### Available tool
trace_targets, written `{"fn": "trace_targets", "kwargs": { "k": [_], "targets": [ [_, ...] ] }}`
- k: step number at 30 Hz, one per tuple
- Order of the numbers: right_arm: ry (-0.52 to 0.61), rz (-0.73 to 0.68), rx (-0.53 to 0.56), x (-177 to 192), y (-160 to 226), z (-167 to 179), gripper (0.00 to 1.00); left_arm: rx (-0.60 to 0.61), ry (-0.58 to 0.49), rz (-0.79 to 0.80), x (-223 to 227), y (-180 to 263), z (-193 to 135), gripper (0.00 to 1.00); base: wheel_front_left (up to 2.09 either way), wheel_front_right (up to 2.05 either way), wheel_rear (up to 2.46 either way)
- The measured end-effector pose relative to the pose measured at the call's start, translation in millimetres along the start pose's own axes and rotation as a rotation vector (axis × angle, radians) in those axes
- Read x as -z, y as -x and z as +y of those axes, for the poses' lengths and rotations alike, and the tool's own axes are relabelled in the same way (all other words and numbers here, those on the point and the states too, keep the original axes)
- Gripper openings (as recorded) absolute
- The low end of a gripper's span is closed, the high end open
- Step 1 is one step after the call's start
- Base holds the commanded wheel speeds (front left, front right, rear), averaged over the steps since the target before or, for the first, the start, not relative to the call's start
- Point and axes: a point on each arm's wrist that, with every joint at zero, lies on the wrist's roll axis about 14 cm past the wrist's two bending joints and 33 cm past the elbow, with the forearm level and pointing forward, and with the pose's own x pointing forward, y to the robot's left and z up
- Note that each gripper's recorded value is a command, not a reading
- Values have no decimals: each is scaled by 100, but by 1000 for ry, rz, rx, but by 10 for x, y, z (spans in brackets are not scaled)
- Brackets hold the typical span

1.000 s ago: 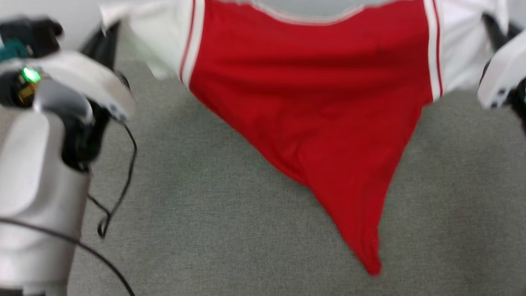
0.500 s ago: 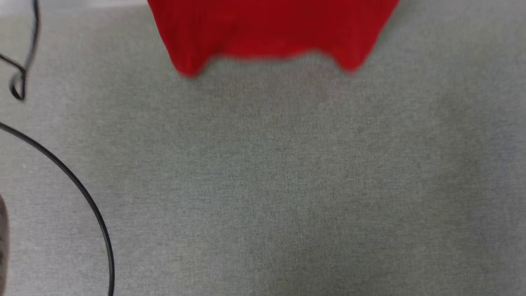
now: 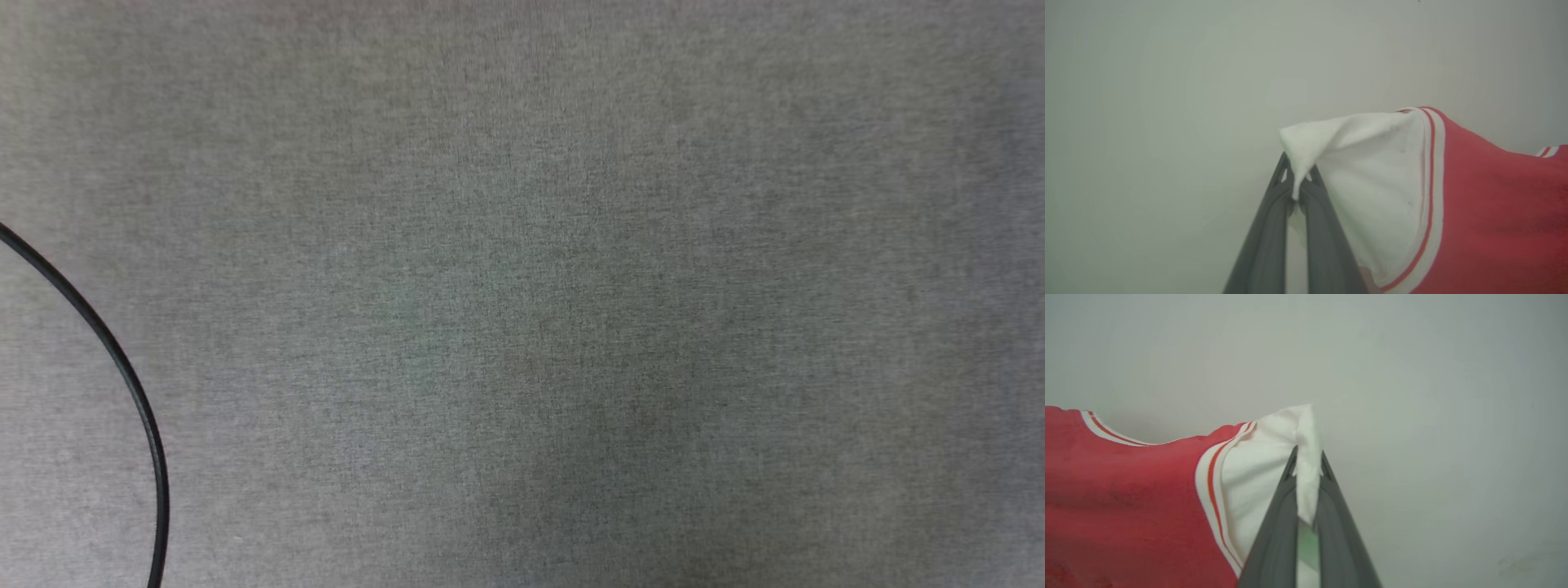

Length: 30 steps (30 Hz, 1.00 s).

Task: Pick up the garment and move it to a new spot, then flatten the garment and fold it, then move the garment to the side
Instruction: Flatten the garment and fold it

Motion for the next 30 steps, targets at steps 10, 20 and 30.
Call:
{"fn": "trace_targets", "kwargs": {
  "k": [10,20,30],
  "targets": [
    [-126,204,-60,996,78,254,0,-29,26,183,924,360,130,0,0,0,0],
    [-202,466,-62,1930,1106,331,0,-64,101,380,1476,1423,170,0,0,0,0],
    [-231,625,-102,2168,2376,518,0,-119,152,473,1396,2605,133,0,0,0,0]
  ]
}}
